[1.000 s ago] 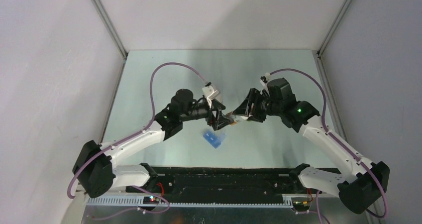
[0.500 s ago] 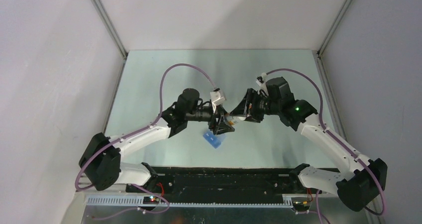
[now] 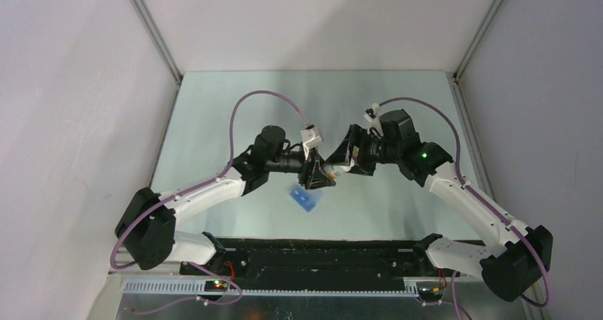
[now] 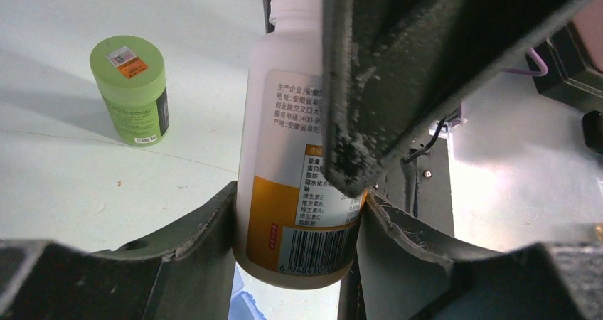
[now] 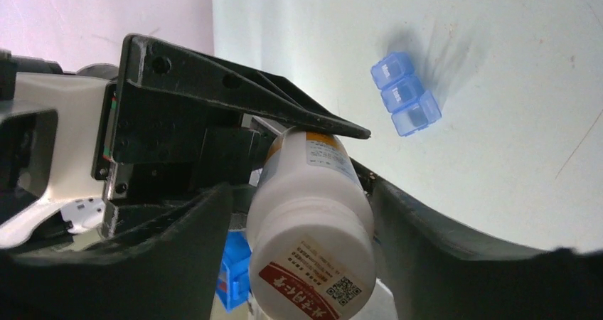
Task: Sort the pills into containers
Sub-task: Open the lid of the pill bottle.
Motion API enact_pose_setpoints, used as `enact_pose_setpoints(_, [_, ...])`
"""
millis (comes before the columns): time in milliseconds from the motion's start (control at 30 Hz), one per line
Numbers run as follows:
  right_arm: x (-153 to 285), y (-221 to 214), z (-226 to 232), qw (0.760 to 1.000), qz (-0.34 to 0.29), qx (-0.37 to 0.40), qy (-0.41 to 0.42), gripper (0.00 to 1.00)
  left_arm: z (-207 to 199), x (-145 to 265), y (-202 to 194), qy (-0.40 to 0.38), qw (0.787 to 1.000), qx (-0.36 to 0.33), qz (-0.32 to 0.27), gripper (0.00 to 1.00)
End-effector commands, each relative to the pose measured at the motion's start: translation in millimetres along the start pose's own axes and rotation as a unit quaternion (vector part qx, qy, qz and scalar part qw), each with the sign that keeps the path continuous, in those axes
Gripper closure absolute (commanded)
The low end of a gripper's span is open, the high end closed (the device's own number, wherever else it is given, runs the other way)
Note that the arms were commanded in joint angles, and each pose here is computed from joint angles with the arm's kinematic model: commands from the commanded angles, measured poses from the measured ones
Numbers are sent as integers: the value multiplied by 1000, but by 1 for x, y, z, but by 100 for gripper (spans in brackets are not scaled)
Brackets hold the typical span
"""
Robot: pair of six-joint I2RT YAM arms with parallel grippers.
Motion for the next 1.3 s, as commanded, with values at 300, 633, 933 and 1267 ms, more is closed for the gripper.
enact_pose_setpoints(300, [42, 26, 22, 964, -146, 178, 136, 1, -37, 19, 44, -108, 993, 39, -37, 100])
enact_pose_setpoints(633, [60, 34, 41, 932, -205, 243, 172, 18, -65, 31, 69, -142, 986, 69, -51, 100])
enact_pose_setpoints(933, [69, 44, 64, 918, -226, 224, 239, 52, -61, 29, 67, -135, 988, 56, -56, 100])
enact_pose_setpoints(1267, [66, 41, 69, 926, -189, 182, 271, 70, -61, 33, 71, -118, 990, 23, -77, 100])
Point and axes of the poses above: each gripper's point midway between its finger pads, its own x axis back along the fingers, its own z axis along the line the jaws close on, y = z × x, the point moved 7 cm from there along x, back along the fingers, and after that the axes turned 12 degrees about x, right-handed, at the moved point
